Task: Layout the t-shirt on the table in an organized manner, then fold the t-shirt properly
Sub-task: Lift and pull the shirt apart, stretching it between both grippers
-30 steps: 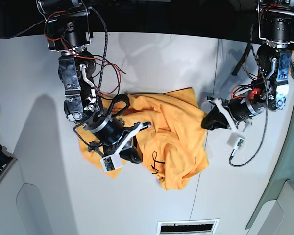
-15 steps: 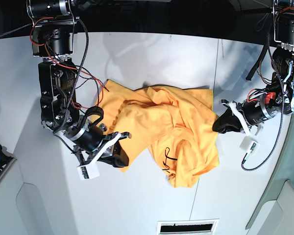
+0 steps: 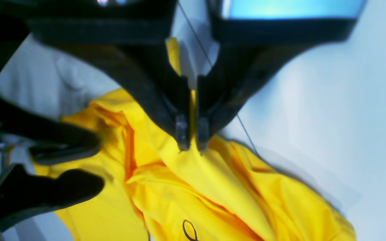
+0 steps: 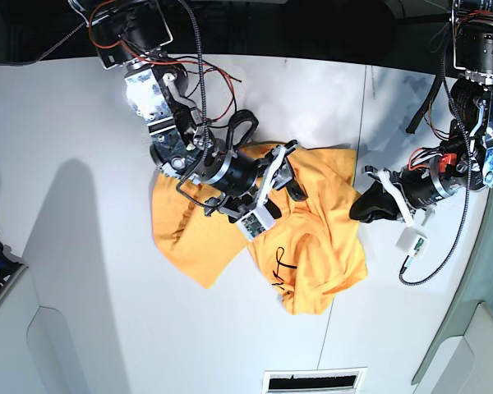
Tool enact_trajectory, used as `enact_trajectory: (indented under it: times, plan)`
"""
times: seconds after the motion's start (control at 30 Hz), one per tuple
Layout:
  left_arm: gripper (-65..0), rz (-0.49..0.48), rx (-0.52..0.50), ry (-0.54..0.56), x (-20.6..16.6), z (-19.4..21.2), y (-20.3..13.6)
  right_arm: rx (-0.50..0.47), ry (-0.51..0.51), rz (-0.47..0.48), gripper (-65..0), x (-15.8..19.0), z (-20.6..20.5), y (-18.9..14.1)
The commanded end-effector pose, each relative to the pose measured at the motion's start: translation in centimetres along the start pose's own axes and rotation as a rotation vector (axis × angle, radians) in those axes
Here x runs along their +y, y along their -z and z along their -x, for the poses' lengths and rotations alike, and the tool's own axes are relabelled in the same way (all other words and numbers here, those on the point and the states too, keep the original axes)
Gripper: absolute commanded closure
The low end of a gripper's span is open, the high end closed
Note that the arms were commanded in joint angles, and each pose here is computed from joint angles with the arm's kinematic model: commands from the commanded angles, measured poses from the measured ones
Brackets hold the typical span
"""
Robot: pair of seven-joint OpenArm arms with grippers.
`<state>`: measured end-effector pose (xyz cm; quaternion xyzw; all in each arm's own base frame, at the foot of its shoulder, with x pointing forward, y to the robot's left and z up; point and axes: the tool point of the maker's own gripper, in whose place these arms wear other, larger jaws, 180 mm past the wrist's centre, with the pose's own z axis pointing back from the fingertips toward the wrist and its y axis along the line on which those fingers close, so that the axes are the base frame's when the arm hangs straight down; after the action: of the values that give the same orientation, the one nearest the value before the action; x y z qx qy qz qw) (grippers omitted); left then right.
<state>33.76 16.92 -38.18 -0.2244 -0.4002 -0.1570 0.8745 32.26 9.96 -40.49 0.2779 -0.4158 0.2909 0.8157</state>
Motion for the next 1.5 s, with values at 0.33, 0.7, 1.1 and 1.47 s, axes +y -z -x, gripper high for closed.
enact_trajectory:
  times: [0.33, 0.7, 1.1, 1.47]
  plan:
    - [0.0, 0.015, -0.043, 0.026, -0.1, -1.7, -0.4, -0.060, -0.067, 0.070, 0.0, -0.8, -0.1, 1.4]
    - [0.0, -0.067, -0.017, 0.095, 3.3, -2.4, -3.1, -0.262, -0.137, 0.200, 0.0, -6.1, -10.1, -2.1]
    - [0.0, -0.026, -0.048, 0.223, 2.1, -7.4, -7.2, -0.308, -0.077, 0.511, 0.0, -18.6, -12.0, -12.4]
    - [-1.3, 0.034, -0.003, 0.169, 1.0, -5.9, -7.5, -0.106, 0.128, 0.656, 0.0, -25.4, -5.9, -18.8]
